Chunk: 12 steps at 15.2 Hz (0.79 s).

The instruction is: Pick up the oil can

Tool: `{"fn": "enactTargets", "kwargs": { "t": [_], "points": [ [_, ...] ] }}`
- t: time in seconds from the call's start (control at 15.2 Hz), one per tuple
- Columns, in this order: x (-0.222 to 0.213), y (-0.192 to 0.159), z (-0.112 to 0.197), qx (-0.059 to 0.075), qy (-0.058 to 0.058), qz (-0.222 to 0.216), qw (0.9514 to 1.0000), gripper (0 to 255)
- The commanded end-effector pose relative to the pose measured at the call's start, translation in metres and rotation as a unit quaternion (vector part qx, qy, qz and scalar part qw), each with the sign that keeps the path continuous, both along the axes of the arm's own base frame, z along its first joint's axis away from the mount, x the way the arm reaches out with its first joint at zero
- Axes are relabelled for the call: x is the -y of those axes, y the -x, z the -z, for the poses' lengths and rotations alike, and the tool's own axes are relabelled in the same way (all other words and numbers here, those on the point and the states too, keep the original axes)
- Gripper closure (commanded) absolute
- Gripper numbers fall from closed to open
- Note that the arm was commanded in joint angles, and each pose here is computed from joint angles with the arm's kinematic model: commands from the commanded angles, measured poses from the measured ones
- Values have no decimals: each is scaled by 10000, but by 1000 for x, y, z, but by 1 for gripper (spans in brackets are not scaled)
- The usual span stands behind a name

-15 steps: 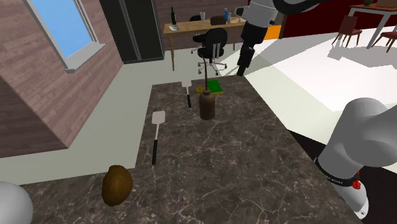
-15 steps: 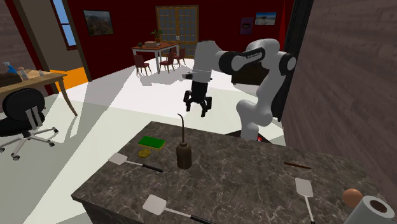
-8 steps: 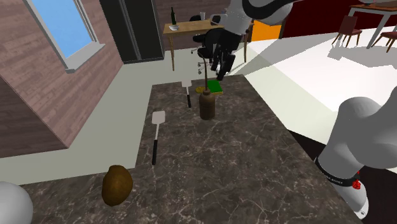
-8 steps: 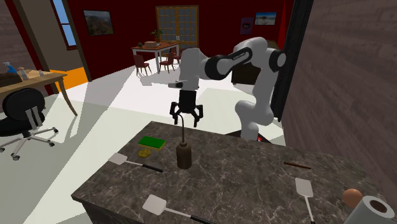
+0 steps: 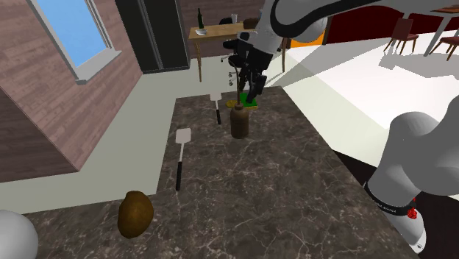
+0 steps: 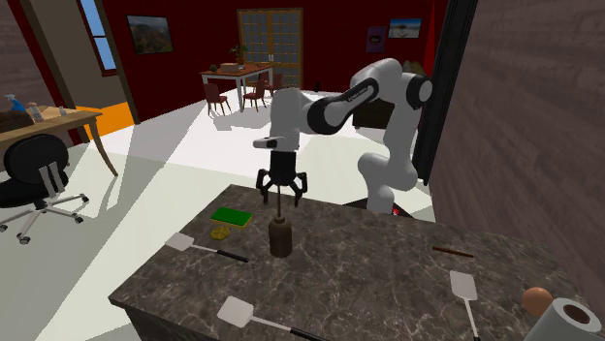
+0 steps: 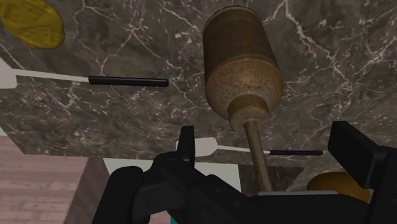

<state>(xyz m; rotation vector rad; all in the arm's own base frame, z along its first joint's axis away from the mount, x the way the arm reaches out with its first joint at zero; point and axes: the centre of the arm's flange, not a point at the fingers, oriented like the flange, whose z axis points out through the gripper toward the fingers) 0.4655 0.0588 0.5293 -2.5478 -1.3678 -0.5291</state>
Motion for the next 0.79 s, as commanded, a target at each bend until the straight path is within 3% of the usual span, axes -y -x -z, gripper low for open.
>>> {"fn": "enactTargets", "kwargs": {
  "t": [0.0,0.07,0.13,0.73],
  "points": [
    [0,-1,8,4,-1,-2,10000,0],
    [0,-1,8,4,-1,-2,10000,0],
    [0,0,8,4,-1,-1,10000,255],
    [0,-1,8,4,-1,-2,10000,255]
  ]
}}
